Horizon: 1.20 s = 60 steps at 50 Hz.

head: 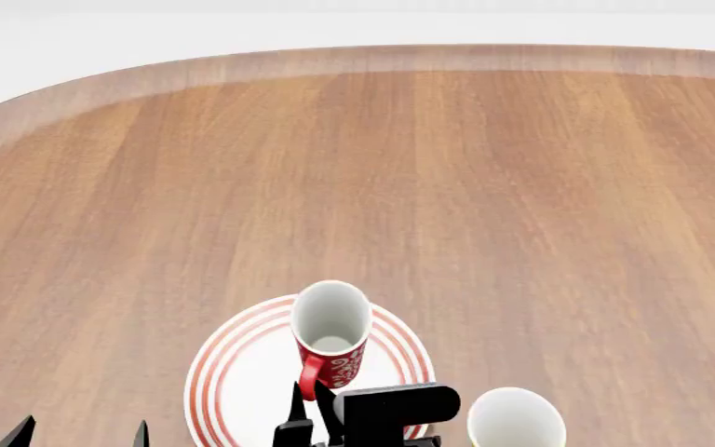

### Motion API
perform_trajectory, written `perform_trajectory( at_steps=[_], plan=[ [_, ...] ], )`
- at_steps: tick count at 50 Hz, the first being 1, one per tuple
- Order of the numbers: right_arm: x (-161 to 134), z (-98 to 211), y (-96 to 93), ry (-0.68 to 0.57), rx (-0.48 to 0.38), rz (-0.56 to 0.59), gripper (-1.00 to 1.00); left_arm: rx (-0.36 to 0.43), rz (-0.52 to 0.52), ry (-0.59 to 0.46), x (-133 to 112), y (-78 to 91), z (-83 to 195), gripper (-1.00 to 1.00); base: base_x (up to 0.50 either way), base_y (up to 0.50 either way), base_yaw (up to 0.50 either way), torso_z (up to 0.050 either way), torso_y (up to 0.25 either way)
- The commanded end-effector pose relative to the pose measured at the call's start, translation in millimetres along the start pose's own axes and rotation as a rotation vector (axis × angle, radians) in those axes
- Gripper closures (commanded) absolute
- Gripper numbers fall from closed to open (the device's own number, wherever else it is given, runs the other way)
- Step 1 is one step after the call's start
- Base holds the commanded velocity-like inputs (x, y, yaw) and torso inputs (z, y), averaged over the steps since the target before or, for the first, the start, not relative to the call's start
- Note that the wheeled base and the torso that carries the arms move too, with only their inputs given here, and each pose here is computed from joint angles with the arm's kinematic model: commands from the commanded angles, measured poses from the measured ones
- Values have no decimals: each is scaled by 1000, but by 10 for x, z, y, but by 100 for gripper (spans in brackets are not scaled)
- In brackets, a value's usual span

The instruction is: Put the red mug on the left plate.

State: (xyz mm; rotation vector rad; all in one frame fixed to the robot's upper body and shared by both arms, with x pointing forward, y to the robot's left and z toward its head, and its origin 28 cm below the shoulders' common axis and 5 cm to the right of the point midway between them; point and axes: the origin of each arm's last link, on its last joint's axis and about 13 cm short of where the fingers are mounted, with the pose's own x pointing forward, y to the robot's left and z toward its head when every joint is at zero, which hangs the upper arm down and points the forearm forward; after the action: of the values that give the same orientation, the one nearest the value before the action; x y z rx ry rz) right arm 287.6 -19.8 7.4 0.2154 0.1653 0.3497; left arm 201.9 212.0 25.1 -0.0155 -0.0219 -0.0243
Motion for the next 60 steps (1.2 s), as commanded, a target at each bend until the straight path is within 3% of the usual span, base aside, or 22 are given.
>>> perform_trajectory(
  at_steps=[1,60],
  plan=[
    [61,-46,11,12,-9,21,100,0,-1,1,5,0,-3,-100,0,0,0,0,0],
    [244,-166,-39,82,11,23,100,-3,-1,2,4,3,-6,-100,0,0,0,0,0]
  ],
)
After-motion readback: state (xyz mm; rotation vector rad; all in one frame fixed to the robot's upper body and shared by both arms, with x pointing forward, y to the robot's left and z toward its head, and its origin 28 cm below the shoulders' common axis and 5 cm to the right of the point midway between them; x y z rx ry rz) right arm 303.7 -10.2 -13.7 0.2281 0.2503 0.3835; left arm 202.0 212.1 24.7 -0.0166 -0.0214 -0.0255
